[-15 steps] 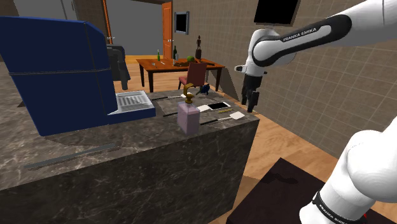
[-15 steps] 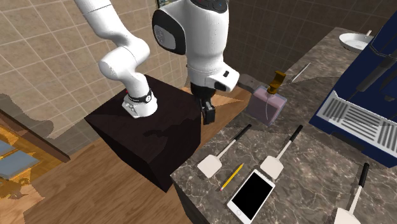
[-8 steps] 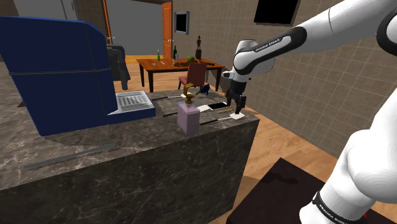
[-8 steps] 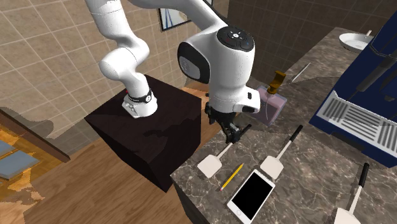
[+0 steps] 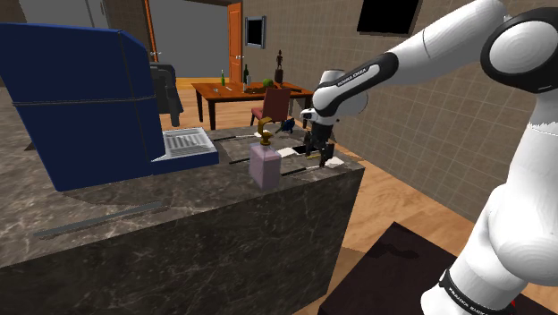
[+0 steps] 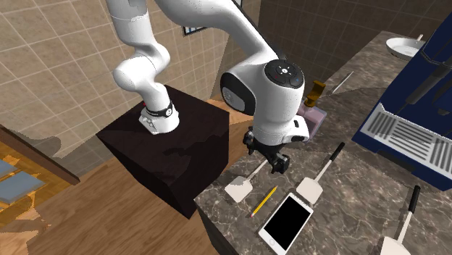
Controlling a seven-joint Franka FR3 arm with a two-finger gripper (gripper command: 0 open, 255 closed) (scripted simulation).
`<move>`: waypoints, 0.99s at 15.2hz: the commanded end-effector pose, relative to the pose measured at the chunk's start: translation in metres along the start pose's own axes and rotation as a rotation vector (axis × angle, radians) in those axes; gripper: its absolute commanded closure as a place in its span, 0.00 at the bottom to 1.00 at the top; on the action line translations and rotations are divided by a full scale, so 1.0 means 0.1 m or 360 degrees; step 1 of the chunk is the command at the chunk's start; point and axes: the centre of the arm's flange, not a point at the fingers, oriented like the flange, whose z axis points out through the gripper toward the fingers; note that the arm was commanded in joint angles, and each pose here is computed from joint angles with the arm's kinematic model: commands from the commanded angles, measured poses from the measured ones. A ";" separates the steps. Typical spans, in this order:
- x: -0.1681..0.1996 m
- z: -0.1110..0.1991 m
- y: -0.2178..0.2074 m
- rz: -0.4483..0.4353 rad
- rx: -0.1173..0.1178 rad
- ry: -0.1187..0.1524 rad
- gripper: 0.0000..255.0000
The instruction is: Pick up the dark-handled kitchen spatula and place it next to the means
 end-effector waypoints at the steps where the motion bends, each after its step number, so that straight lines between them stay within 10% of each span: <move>1: 0.02 0.11 0.01 -0.0002 -0.0001 0.0000 0.00; 11: 0.02 0.19 0.01 -0.0002 -0.0001 0.0000 0.00; 12: 0.02 0.19 0.01 -0.0002 -0.0001 0.0000 1.00; 15: 0.02 0.19 0.01 -0.0002 -0.0001 0.0000 1.00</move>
